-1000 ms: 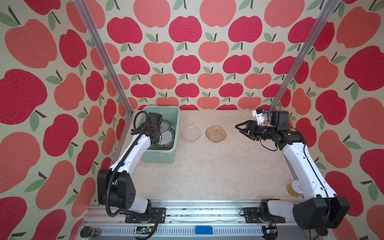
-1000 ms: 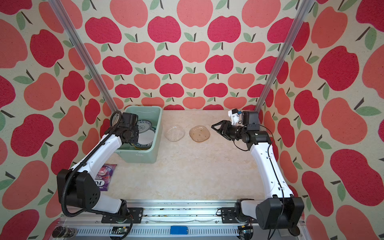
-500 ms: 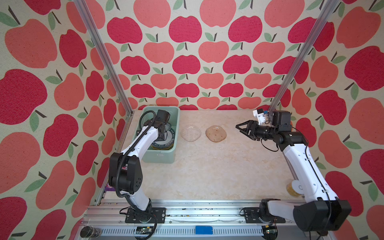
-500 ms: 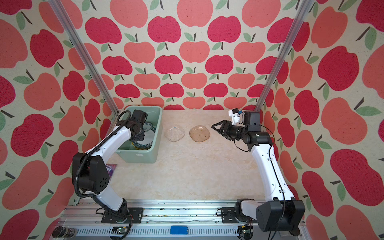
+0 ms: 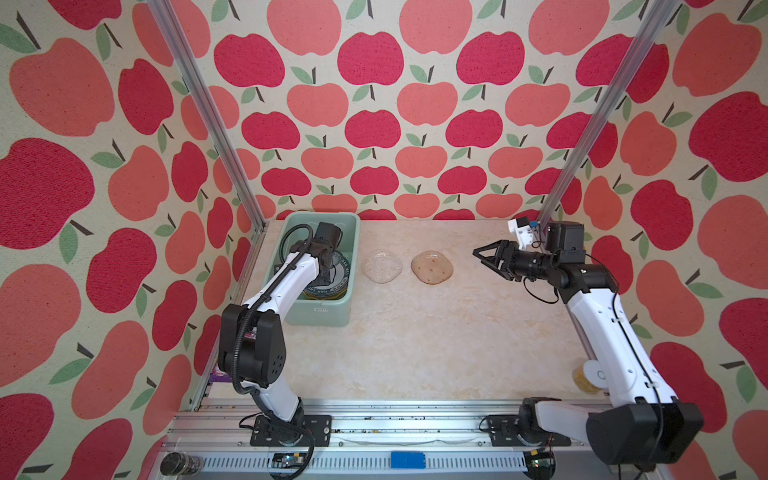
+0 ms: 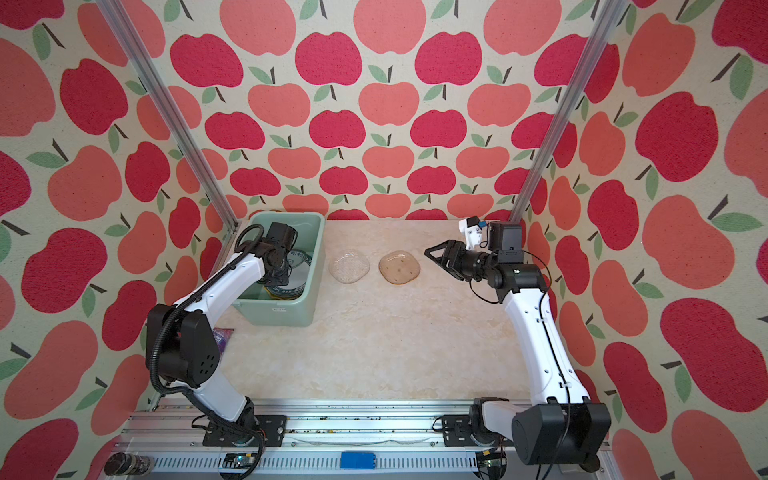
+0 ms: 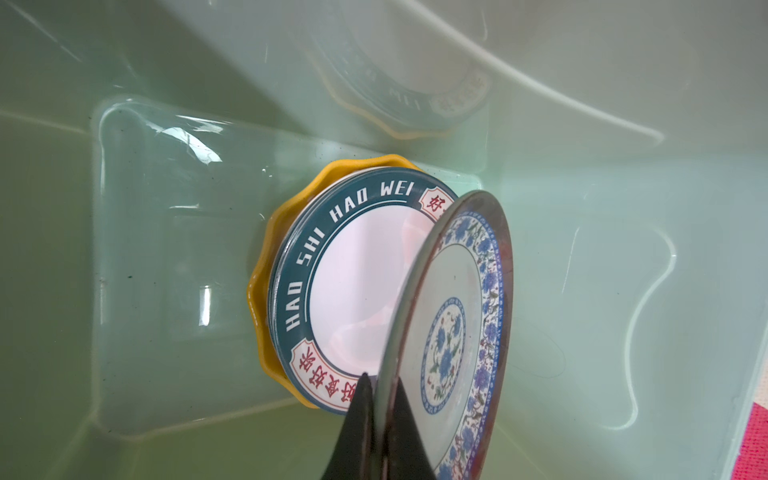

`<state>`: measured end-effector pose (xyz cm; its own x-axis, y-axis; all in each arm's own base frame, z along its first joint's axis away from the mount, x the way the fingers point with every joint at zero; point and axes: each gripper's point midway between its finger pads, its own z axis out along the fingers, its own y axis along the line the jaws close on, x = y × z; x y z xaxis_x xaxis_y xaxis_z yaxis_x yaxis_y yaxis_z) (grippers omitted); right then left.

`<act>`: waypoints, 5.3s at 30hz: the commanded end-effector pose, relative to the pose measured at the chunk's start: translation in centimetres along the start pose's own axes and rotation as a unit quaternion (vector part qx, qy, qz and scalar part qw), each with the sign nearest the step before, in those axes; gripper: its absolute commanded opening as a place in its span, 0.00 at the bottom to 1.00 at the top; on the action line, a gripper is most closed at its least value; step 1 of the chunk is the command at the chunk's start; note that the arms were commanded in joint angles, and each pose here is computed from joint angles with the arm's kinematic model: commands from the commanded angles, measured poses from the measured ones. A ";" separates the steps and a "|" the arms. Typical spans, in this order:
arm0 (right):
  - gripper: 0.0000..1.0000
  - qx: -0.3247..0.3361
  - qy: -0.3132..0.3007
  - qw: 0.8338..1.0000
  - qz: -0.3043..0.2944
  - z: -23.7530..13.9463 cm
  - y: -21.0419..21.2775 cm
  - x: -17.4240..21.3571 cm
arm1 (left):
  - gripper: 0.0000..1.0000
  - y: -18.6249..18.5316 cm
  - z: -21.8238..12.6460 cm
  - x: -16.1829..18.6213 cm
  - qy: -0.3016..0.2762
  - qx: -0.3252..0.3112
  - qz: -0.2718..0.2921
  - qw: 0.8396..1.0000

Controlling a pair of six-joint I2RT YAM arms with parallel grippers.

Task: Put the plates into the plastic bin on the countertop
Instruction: 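Lower the floral plate onto the stacked plates with the left gripper, then open and raise the left gripper while the right moves to the pink glass plate, then tilt the pink glass plate upright with the right gripper while the left approaches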

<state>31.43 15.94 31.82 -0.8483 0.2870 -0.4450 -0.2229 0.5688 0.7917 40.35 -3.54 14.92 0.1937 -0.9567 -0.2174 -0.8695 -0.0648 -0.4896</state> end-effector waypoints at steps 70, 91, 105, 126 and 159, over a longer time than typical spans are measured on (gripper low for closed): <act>0.57 0.007 0.003 1.000 0.004 -0.9 -0.4 0.8 | 0.66 3.0 4.3 0.5 -0.012 -0.059 0.068 0.996; 0.68 0.192 0.055 0.978 0.057 2.2 -7.4 2.5 | 0.88 -6.3 -7.8 -0.3 0.062 0.139 0.353 0.923; 0.68 0.272 0.100 0.955 0.066 10.4 -14.0 1.9 | 0.91 -2.1 -16.6 12.1 0.075 0.362 0.783 0.500; 0.58 0.294 0.137 0.942 0.087 17.4 -22.0 0.2 | 0.99 0.7 -16.4 19.6 0.012 0.373 0.878 0.299; 0.15 0.278 0.124 0.947 0.104 22.0 -25.3 1.2 | 0.99 -1.1 -14.1 19.3 0.015 0.353 0.839 0.414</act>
<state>47.02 18.88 2.65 -0.9493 0.2834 -0.1359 0.1848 0.8531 0.4880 37.70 -26.67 23.30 -0.3912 0.5494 -0.7383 0.6307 0.7443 0.2197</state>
